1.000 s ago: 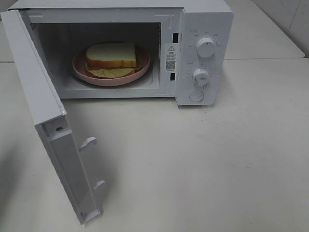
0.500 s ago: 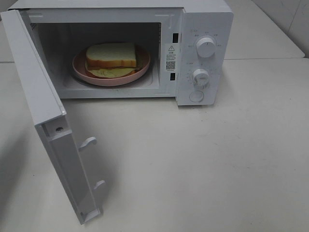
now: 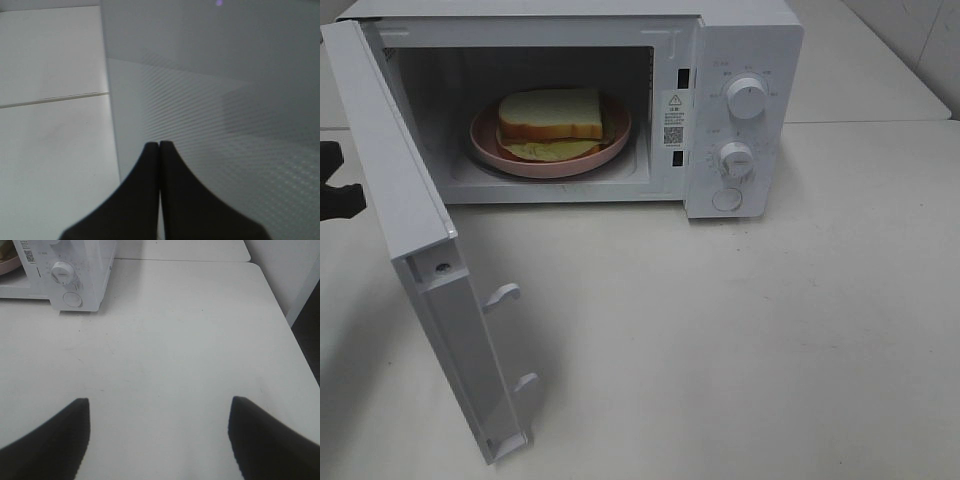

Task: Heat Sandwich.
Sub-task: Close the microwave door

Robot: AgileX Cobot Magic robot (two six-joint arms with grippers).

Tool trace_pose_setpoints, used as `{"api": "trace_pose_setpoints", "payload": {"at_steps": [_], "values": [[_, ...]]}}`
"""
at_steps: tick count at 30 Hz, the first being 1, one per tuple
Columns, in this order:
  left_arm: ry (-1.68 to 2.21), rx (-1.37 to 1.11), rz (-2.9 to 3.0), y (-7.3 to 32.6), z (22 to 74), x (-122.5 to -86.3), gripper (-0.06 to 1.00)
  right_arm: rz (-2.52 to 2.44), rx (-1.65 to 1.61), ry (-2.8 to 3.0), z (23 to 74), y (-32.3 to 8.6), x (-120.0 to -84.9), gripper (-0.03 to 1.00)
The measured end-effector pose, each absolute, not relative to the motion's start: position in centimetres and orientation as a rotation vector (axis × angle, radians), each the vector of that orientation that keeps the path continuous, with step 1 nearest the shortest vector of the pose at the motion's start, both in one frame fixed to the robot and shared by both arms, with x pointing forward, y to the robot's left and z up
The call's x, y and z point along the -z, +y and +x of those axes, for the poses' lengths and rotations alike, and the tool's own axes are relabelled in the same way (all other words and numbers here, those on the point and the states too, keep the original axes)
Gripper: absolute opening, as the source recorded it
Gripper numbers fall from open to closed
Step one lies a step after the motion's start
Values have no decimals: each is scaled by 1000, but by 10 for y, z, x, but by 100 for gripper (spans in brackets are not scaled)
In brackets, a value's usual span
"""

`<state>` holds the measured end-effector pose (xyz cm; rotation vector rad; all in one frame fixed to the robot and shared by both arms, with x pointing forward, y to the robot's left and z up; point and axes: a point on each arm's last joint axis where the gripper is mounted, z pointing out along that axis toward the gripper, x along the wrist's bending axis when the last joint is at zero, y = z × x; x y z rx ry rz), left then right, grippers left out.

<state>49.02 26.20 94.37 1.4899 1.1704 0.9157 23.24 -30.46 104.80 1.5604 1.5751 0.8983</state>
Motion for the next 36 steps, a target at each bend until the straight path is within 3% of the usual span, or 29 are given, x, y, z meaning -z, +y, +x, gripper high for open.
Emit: {"api": "trace_pose_setpoints", "payload": {"at_steps": [36], "values": [[948, -720, 1496, 144, 536, -950, 0, 1561, -898, 1576, 232, -305, -1048, 74]]}}
